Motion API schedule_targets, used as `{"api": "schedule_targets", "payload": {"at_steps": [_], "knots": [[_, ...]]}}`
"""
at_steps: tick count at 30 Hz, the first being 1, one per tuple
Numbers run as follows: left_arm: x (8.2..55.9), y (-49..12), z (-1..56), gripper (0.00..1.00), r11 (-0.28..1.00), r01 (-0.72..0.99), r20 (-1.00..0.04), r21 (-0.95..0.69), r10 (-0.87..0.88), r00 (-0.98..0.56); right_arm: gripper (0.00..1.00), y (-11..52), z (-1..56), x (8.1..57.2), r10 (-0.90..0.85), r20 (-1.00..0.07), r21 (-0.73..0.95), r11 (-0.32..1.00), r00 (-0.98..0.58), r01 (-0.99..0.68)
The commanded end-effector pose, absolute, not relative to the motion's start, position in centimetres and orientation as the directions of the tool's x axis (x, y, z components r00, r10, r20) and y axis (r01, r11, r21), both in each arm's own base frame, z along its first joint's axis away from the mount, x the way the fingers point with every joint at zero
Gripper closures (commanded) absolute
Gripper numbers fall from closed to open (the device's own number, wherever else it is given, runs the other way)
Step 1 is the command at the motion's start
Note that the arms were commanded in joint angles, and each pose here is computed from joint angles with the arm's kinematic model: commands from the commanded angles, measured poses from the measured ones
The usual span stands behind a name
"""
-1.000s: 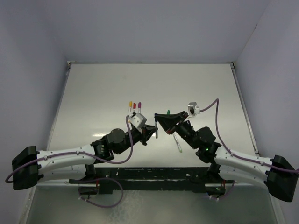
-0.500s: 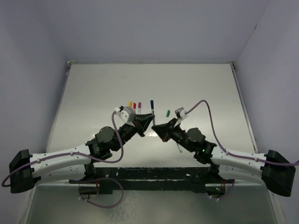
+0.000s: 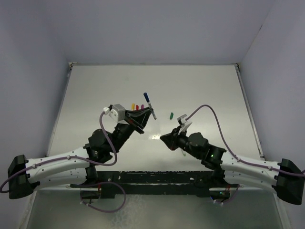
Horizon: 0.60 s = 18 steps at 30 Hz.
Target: Insert the pens into the pen caps
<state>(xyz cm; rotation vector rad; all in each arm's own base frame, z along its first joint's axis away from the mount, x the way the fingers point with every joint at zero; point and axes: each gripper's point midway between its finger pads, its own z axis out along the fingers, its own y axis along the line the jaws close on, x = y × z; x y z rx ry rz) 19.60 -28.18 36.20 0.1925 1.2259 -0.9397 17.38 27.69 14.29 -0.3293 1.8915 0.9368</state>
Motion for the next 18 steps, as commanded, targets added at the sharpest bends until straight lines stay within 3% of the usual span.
{"api": "schedule_targets", "payload": {"at_steps": [1,4,7,13,18], "knots": [[20.7,-27.4,34.7,1.0,0.693,0.631,-0.888,-0.349,-0.459,0.014,0.79,25.5,17.4,18.7,0.227,-0.87,0.449,0.733,-0.438,-0.511],[22.1,-27.8,32.4,1.0,0.765,0.558,-0.932,-0.321,-0.359,-0.044,0.51,22.6,17.7,19.5,0.278,-0.86,0.452,0.804,-0.427,-0.386],[24.0,-28.1,29.0,1.0,0.818,0.491,-0.954,-0.299,-0.263,-0.143,0.3,19.6,17.7,19.8,0.314,-0.843,0.447,0.861,-0.437,-0.244],[28.0,-27.8,22.0,1.0,0.854,0.397,-0.917,-0.337,-0.202,-0.343,0.04,14.2,18.2,20.0,0.337,-0.847,0.373,0.928,-0.411,-0.009],[30.4,-28.6,18.1,1.0,0.888,0.351,-0.884,-0.297,-0.117,-0.452,0.0,12.9,18.1,20.0,0.327,-0.849,0.331,0.941,-0.415,0.066]]}}
